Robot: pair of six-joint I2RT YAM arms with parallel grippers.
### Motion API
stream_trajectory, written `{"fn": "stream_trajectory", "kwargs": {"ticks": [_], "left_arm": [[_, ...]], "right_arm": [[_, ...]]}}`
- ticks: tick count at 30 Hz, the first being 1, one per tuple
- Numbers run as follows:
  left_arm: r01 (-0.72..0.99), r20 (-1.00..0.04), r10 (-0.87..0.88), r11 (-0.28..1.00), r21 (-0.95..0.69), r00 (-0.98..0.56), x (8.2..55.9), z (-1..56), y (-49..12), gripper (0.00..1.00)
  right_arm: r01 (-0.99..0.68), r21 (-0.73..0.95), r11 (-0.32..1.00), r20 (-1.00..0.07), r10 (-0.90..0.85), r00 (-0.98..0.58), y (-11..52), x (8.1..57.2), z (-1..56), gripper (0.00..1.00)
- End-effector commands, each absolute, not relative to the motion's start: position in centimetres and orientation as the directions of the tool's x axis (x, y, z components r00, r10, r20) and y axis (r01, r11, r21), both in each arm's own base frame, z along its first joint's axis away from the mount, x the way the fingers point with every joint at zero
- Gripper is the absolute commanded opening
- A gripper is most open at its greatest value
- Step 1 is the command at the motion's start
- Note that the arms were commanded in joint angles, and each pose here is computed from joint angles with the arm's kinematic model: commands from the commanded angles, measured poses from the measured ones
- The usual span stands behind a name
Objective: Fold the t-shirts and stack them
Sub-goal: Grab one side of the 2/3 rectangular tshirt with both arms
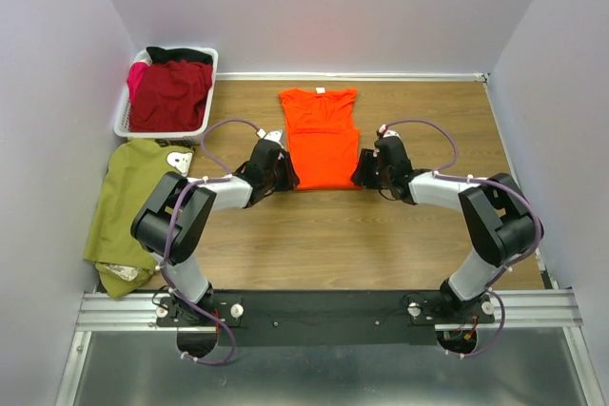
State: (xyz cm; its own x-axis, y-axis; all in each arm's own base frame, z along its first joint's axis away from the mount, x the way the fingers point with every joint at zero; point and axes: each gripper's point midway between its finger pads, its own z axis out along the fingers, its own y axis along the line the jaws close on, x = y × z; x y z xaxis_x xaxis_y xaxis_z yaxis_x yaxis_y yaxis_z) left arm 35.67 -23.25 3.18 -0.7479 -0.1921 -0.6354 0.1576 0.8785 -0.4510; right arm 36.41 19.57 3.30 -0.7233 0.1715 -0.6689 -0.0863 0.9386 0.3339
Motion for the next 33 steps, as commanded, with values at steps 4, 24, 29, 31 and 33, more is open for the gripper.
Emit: {"fn": "stream_trajectory", "kwargs": {"ticks": [4,24,29,31,33], "left_arm": [[0.147,-0.608,-0.187,0.877,-0.456,-0.772,34.6,1.6,-22.7,0.3],[0.117,-0.574,-0.173,0.894,-0.433,-0.801,29.1,0.3,-20.2,0.0],[0.125,-0.601,-0.175,0.897,-0.423,-0.78,27.6,2.0,-20.1,0.0],[0.107,-0.621,-0.189,0.907,-0.407,-0.76,27.3,3.1,-19.6,0.0],[0.101,-0.631,-0.181,0.918,-0.384,-0.754,26.5,3.7,-19.6,0.0]], "right_arm": [[-0.112,0.384,0.916,-0.616,0.164,-0.771,20.7,34.8,1.1,0.4],[-0.114,0.417,0.902,-0.577,0.166,-0.799,19.3,29.9,0.9,0.01],[-0.124,0.422,0.898,-0.577,0.161,-0.801,19.1,28.2,1.6,0.01],[-0.143,0.426,0.894,-0.597,0.158,-0.786,19.4,27.8,2.7,0.01],[-0.143,0.418,0.897,-0.604,0.157,-0.781,19.3,27.3,3.3,0.01]]}}
